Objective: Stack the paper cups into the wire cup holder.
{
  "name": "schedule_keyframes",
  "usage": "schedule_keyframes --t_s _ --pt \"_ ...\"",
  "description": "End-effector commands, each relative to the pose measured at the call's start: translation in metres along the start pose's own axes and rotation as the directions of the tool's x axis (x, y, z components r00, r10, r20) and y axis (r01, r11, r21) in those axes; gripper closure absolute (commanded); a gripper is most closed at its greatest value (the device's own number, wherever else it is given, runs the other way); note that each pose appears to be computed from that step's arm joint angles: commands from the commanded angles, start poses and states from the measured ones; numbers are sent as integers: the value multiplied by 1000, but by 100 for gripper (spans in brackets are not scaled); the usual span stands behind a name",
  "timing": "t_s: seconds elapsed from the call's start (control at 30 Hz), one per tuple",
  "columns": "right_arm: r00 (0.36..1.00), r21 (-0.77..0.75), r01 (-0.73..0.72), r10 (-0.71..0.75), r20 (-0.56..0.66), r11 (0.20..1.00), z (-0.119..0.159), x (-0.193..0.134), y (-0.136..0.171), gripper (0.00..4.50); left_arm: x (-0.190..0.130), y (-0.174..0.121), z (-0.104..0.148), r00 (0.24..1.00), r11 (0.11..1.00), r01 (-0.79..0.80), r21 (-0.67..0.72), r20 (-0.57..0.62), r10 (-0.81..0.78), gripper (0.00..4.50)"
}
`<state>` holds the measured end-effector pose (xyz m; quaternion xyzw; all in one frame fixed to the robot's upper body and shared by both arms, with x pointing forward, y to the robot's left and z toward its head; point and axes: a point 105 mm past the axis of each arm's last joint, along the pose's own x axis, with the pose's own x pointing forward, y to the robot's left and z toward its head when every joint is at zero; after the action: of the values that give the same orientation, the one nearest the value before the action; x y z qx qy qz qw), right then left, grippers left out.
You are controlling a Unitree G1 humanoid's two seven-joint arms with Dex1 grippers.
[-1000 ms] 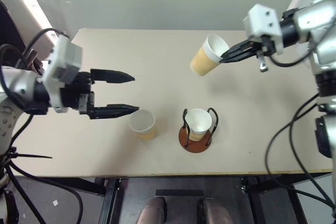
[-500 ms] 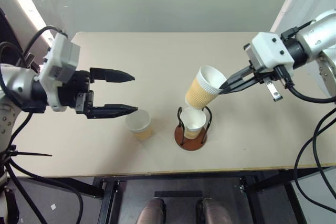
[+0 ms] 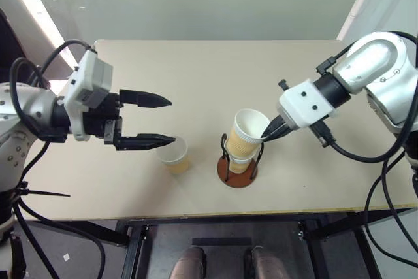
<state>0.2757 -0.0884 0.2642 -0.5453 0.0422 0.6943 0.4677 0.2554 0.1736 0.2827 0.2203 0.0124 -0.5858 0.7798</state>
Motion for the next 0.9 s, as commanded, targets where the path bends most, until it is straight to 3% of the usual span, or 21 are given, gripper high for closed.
schedule_keyframes --t_s 0.03,0.17,0.27,0.5,0.63,0.77,0.9 --pt "999 -91 12 -17 -50 996 7 -3 -6 445 -1 -1 7 1000 999 -6 41 10 5 34" --pt "996 -114 14 -24 -87 993 2 -2 -8 445 -1 -1 7 1000 999 -6 43 10 5 34" --pt "993 -122 5 -19 -117 993 -2 -3 -7 387 -1 2 7 1000 999 -12 51 4 11 34" --pt "992 -103 37 -49 -116 994 -3 -9 -12 145 -3 8 4 999 997 5 73 -33 -3 34" --pt "968 6 241 -240 -80 971 -18 -24 -34 4 -14 46 -9 981 984 -100 148 -150 122 34" --pt "914 214 364 -392 105 906 -15 -26 -43 4 -13 68 -14 975 986 -20 168 -216 56 34" --pt "803 436 269 -450 390 859 24 -21 -37 4 7 71 -26 950 980 151 129 -291 -108 34"
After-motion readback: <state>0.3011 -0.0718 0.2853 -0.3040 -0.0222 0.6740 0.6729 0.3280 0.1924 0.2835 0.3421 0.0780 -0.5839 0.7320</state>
